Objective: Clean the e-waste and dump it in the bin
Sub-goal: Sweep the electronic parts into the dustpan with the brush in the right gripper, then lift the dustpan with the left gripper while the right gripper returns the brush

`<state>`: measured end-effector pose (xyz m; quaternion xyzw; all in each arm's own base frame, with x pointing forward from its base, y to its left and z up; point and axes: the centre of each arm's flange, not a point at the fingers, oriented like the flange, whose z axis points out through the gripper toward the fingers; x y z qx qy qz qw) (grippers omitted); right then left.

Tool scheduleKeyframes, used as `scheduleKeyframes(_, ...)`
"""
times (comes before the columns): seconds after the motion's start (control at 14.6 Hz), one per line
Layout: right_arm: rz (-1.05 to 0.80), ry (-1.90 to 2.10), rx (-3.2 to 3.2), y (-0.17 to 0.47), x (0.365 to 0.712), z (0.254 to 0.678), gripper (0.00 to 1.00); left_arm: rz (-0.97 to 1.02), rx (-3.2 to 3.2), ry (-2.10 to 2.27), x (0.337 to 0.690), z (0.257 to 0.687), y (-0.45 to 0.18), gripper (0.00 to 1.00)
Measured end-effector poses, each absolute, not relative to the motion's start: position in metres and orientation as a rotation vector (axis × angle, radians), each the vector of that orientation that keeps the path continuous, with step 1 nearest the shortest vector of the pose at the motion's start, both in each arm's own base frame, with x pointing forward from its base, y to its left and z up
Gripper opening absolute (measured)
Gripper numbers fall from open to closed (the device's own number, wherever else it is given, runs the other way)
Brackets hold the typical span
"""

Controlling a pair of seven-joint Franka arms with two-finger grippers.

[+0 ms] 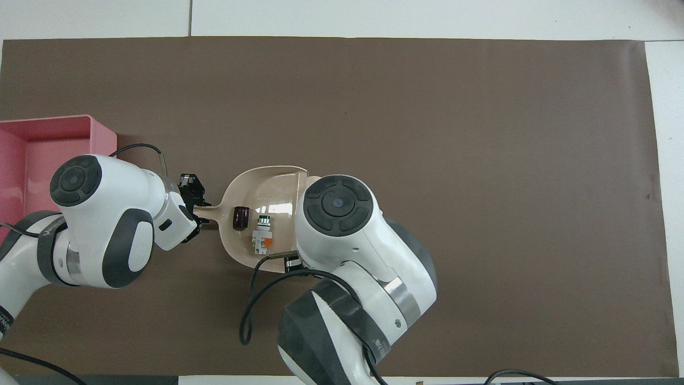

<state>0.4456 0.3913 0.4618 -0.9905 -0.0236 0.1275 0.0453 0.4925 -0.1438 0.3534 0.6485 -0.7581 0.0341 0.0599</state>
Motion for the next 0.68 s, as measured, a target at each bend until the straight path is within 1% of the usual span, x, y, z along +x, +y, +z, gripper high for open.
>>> scheduleKeyframes(0.21, 0.384, 0.0, -3.053, 0.321, 0.478, 0.485, 0.25, 0.156, 1.978, -2.263, 0.497, 0.355, -0.136, 0.32)
scheduleKeyframes(0.34, 0.388, 0.038, -3.056, 0.266, 0.504, 0.491, 0.25, 0.177, 1.998, -2.233, 0.5, 0.355, -0.124, 0.32)
scheduleKeyframes(0.48, 0.386, 0.046, -3.078, 0.209, 0.526, 0.485, 0.25, 0.214, 2.008, -2.201, 0.505, 0.356, -0.11, 0.32)
scheduleKeyframes(0.68, 0.406, 0.006, -3.064, 0.118, 0.543, 0.46, 0.25, 0.289, 2.008, -2.14, 0.517, 0.369, -0.083, 0.32)
